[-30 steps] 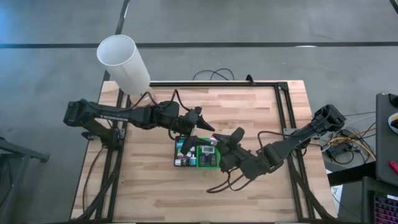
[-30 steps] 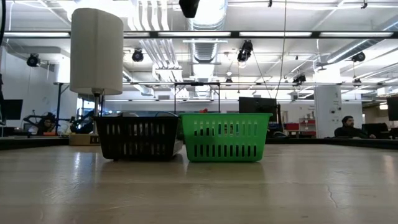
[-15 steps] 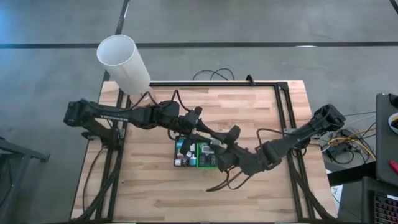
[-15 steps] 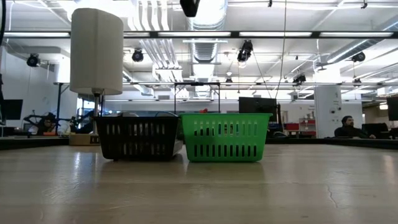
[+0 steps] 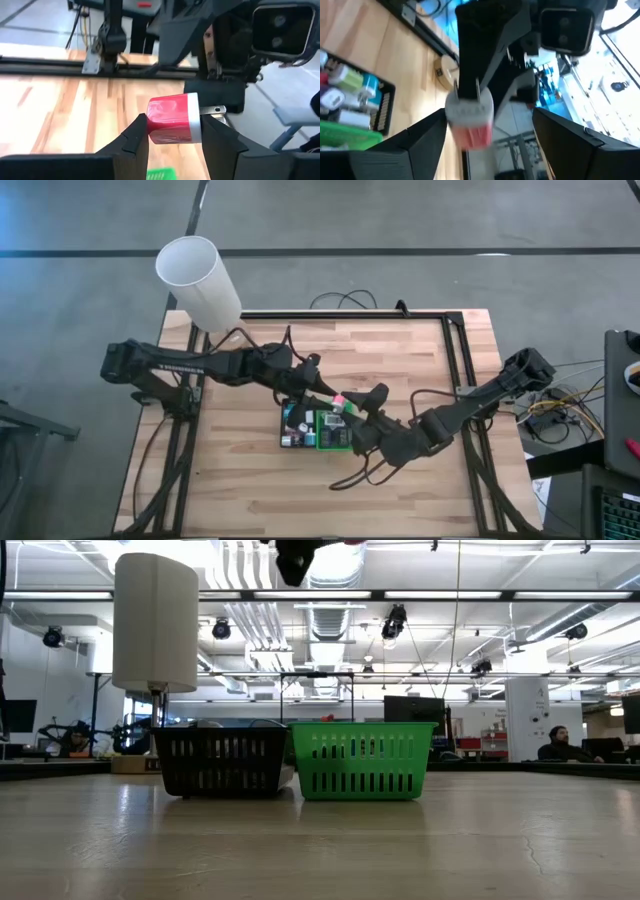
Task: Pick & Place Office items
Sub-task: Put the red white charger adapter into the black bin
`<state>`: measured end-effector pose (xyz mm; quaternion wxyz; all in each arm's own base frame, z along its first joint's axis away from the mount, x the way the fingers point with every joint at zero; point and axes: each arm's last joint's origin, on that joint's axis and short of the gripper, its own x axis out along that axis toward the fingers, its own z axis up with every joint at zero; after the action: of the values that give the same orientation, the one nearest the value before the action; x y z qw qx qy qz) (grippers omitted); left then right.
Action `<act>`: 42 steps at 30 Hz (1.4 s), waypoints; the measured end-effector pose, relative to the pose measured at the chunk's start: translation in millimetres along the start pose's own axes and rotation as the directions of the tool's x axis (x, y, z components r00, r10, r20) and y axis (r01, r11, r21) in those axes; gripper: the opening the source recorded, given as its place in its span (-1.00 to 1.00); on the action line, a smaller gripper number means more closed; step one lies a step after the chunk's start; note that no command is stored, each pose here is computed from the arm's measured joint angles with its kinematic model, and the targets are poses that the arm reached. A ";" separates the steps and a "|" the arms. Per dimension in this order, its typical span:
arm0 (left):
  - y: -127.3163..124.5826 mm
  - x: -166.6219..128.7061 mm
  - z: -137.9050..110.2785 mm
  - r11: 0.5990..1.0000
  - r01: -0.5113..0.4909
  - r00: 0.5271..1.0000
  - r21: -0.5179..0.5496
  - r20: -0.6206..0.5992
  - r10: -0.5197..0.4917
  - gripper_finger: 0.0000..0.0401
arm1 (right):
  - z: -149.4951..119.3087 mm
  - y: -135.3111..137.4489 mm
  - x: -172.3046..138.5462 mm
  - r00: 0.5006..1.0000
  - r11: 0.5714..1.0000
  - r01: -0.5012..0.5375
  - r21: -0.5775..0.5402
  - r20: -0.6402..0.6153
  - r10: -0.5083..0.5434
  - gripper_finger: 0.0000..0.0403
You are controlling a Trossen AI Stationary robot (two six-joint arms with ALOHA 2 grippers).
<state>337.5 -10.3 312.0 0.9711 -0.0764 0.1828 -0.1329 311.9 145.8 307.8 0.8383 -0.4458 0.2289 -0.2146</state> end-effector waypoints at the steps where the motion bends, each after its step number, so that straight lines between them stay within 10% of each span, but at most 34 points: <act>1: 0.3 -1.6 -0.6 1.000 -0.005 1.000 -0.001 -0.012 0.005 -0.32 | -1.9 1.1 -0.8 1.000 1.000 0.003 -0.004 -0.018 -0.003 0.44; 15: -8.1 -28.0 -20.3 0.991 -0.136 0.951 -0.016 -0.282 0.126 -0.32 | -28.0 13.6 -8.9 0.985 0.996 -0.048 0.081 -0.162 0.060 0.42; 25: -5.7 -21.3 -79.8 0.973 -0.206 0.882 -0.105 -0.451 0.139 -0.32 | -45.7 24.4 -20.8 0.963 0.974 -0.071 0.217 -0.238 0.124 0.43; 42: 1.2 -19.5 -134.1 0.952 -0.249 0.864 -0.180 -0.485 0.135 -0.32 | -80.2 55.0 -19.8 0.926 0.940 -0.118 0.321 -0.306 0.221 0.40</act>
<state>269.9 -17.0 194.7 0.8906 -0.1384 0.4323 -0.0266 258.4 133.0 225.3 0.8595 -0.2498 0.3722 -0.2457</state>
